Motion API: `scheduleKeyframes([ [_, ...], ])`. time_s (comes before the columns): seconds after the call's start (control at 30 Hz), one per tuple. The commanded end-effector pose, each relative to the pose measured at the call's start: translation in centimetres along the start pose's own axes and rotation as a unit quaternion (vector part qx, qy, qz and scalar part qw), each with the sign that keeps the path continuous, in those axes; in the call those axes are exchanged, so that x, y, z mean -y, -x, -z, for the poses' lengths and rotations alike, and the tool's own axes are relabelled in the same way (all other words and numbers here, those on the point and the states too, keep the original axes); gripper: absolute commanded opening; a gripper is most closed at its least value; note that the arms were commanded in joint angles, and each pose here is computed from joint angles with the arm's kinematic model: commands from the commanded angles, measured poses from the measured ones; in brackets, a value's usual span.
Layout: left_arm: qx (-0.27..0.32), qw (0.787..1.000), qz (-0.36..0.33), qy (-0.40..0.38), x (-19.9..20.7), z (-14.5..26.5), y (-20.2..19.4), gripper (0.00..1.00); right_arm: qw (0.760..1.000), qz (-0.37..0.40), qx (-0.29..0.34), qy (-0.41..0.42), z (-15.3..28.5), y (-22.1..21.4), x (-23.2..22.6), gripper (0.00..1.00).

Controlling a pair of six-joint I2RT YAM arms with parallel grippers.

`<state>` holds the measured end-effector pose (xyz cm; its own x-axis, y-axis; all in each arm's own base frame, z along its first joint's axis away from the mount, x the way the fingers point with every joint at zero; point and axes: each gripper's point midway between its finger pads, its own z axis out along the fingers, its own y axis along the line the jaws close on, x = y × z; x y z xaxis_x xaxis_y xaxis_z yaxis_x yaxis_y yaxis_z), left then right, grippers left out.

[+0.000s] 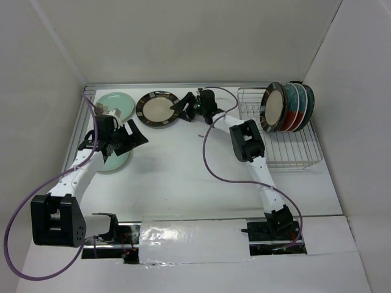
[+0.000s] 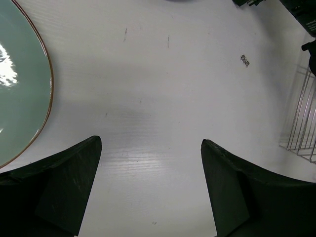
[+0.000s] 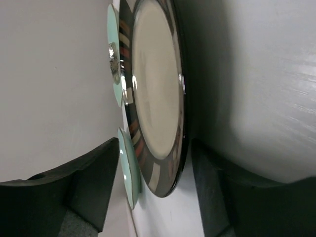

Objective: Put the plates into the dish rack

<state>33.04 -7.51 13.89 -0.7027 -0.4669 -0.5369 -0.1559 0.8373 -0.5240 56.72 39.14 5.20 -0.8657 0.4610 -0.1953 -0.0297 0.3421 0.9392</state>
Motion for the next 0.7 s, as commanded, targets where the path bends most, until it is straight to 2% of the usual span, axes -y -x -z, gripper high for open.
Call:
scheduleKeyframes([
  [0.0,0.006,1.0,-0.012,-0.009,0.3,0.1,0.5,0.94,0.999,-0.026,-0.022,-0.031,-1.4,-2.4,3.7,0.66],
  [0.03,0.006,1.0,-0.012,-0.009,0.3,0.1,0.5,0.94,0.999,-0.031,-0.022,-0.031,-1.6,-2.5,4.2,0.57],
  [0.1,0.006,1.0,-0.012,-0.009,0.3,0.1,0.5,0.94,0.999,-0.031,-0.022,-0.031,-1.6,-2.5,4.2,0.45],
  [0.13,0.006,1.0,-0.012,-0.009,0.3,0.1,0.5,0.94,0.999,-0.031,-0.022,-0.032,-1.5,-2.7,4.5,0.32],
  [0.2,0.009,1.0,-0.012,-0.005,0.2,0.1,0.6,0.94,0.999,-0.029,-0.021,-0.028,-1.4,-2.7,4.2,0.2],
  [0.23,0.009,1.0,-0.012,-0.005,0.2,0.1,0.6,0.94,0.999,-0.023,-0.018,-0.031,-1.2,-2.7,4.5,0.1],
  [0.3,0.009,1.0,-0.012,-0.005,0.2,0.1,0.6,0.94,1.0,-0.004,-0.015,-0.025,-0.6,-2.4,2.7,0.01],
  [0.37,0.013,1.0,-0.013,-0.007,0.3,0.3,0.8,0.94,0.999,0.03,-0.011,-0.039,0.4,-1.7,2.3,0.0],
  [0.4,0.013,1.0,-0.013,-0.007,0.3,0.3,0.8,0.94,0.998,0.058,0.007,-0.034,1.1,-0.5,-0.4,0.0],
  [0.47,0.009,1.0,-0.012,-0.005,0.1,0.2,0.4,0.94,0.993,0.104,0.006,-0.057,2.3,-0.3,-1.1,0.0],
  [0.5,0.009,1.0,-0.012,-0.005,0.1,0.2,0.4,0.94,0.99,0.127,0.024,-0.056,3.4,0.7,-3.7,0.0],
  [0.57,0.009,1.0,-0.012,-0.005,0.1,0.2,0.4,0.94,0.983,0.166,0.03,-0.076,5.0,0.9,-4.6,0.0],
  [0.63,0.009,1.0,-0.012,-0.005,0.1,0.2,0.4,0.94,0.974,0.206,0.063,-0.075,7.3,2.3,-8.7,0.0],
  [0.67,0.009,1.0,-0.012,-0.005,0.1,0.2,0.4,0.94,0.967,0.229,0.061,-0.089,8.2,2.3,-9.0,0.0],
])
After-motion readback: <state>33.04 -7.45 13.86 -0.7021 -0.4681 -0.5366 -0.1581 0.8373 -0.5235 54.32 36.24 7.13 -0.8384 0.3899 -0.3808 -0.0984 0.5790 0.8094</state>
